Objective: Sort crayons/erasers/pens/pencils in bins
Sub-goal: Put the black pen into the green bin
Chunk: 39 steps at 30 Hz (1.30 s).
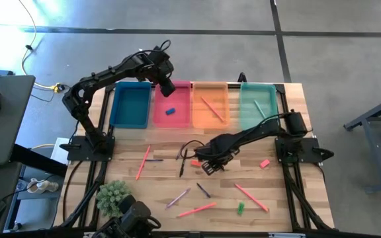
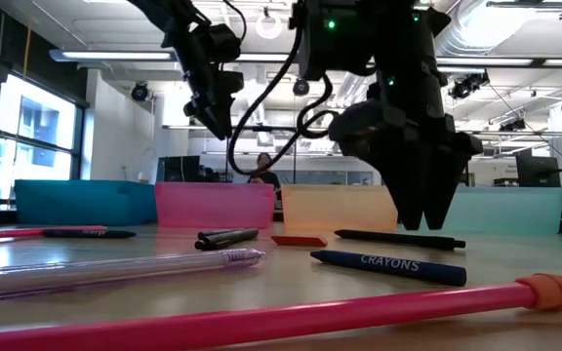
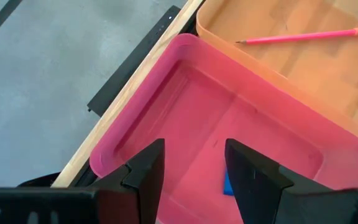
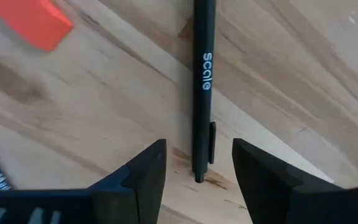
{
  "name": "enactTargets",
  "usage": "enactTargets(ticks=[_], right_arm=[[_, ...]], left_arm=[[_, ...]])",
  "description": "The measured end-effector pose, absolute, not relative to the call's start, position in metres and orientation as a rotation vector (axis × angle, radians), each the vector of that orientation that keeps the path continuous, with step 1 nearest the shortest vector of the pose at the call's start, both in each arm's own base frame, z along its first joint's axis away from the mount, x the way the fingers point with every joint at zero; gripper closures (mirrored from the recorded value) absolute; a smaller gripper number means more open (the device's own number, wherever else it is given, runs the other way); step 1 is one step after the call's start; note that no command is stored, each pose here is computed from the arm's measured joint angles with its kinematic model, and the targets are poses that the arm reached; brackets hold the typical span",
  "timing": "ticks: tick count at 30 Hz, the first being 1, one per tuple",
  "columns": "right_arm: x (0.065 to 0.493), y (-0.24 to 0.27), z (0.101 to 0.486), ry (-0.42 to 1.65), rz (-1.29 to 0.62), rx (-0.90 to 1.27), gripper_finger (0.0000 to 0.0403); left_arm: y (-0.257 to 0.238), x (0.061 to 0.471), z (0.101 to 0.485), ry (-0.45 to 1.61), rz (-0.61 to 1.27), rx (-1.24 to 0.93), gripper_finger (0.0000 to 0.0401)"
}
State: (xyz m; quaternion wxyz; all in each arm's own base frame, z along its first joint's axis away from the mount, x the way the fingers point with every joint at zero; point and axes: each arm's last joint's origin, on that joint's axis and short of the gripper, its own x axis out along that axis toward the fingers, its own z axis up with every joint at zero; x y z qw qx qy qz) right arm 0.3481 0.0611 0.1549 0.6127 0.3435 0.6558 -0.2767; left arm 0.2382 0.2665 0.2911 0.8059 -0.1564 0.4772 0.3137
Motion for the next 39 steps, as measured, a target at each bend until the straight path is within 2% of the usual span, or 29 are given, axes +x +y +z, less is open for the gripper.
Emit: enactTargets(ticks=[9, 20, 27, 39], right_arm=[[0.351, 0.062, 0.139, 1.565, -0.649, 0.787, 0.0233], [0.351, 0.062, 0.138, 1.579, -0.645, 0.791, 0.033], [0.348, 0.062, 0.14, 1.598, -0.619, 0.78, 0.0373], [0.343, 0.062, 0.161, 1.567, -0.579, 0.789, 0.0378]], left_arm=[[0.266, 0.238, 0.291, 1.024, 0.671, -0.337, 0.0244], [0.265, 0.237, 0.29, 1.046, 0.665, -0.347, 0.0245], [0.264, 0.237, 0.289, 1.05, 0.664, -0.349, 0.0244], [0.264, 0.237, 0.289, 1.052, 0.663, -0.349, 0.0244]])
